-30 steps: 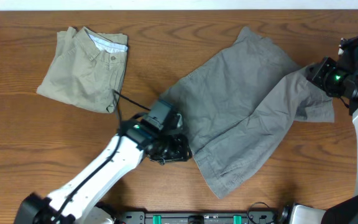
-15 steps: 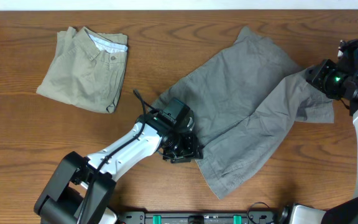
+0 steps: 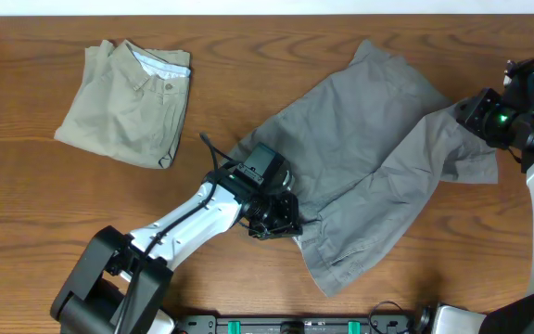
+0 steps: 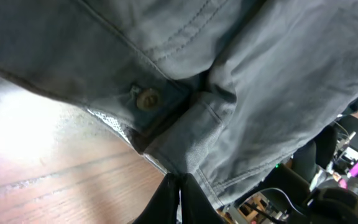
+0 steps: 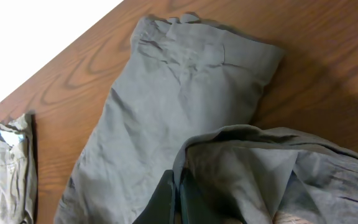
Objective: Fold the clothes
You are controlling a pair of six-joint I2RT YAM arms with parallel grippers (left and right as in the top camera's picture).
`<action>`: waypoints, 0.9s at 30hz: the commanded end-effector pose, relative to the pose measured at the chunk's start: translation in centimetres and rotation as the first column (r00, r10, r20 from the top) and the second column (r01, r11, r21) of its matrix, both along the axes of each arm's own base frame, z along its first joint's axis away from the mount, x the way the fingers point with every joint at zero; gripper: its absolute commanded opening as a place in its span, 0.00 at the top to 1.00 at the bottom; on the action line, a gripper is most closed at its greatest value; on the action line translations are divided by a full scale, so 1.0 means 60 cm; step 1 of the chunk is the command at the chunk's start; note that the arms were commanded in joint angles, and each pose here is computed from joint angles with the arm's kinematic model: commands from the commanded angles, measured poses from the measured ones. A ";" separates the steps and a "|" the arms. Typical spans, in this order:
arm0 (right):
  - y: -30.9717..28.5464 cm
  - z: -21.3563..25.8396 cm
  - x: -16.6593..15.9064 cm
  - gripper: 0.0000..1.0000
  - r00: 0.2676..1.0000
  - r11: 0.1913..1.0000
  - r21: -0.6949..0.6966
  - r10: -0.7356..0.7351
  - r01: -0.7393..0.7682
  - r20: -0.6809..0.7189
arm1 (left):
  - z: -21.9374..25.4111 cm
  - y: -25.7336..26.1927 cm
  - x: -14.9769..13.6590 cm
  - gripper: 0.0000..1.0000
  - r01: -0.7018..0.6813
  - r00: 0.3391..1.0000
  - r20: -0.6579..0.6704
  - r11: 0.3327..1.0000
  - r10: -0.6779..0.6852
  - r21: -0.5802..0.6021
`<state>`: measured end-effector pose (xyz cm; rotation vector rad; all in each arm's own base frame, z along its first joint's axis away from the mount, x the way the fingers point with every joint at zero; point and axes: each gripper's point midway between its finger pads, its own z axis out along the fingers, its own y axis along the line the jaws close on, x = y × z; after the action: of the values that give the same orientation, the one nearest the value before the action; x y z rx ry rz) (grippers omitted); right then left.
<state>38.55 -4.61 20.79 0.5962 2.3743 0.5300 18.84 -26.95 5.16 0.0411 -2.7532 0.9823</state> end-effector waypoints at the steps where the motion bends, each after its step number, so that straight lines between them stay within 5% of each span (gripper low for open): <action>1: 0.004 0.021 -0.001 0.99 1.000 1.000 -0.003 0.002 -0.002 0.031 | 0.020 0.004 0.010 0.94 -0.019 1.000 0.025 1.000 0.019 -0.010; 14: 0.001 0.004 -0.019 0.99 1.000 0.999 -0.037 0.017 -0.017 -0.026 | 0.075 0.136 0.066 0.94 -0.201 0.945 0.296 0.962 0.142 0.183; 18: -0.019 -0.016 -0.040 0.99 0.994 0.995 -0.093 -0.039 0.030 -0.104 | 0.098 0.139 0.065 0.94 -0.162 0.944 0.309 0.980 0.120 0.113; 27: -0.061 -0.047 -0.085 0.99 0.959 0.969 -0.228 -0.155 0.100 -0.237 | 0.045 0.064 -0.011 0.67 0.038 0.982 0.175 0.987 -0.066 0.154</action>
<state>34.23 -6.51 17.39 0.7336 2.5702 0.3058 19.47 -21.67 8.76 -0.0302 -3.0235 0.8310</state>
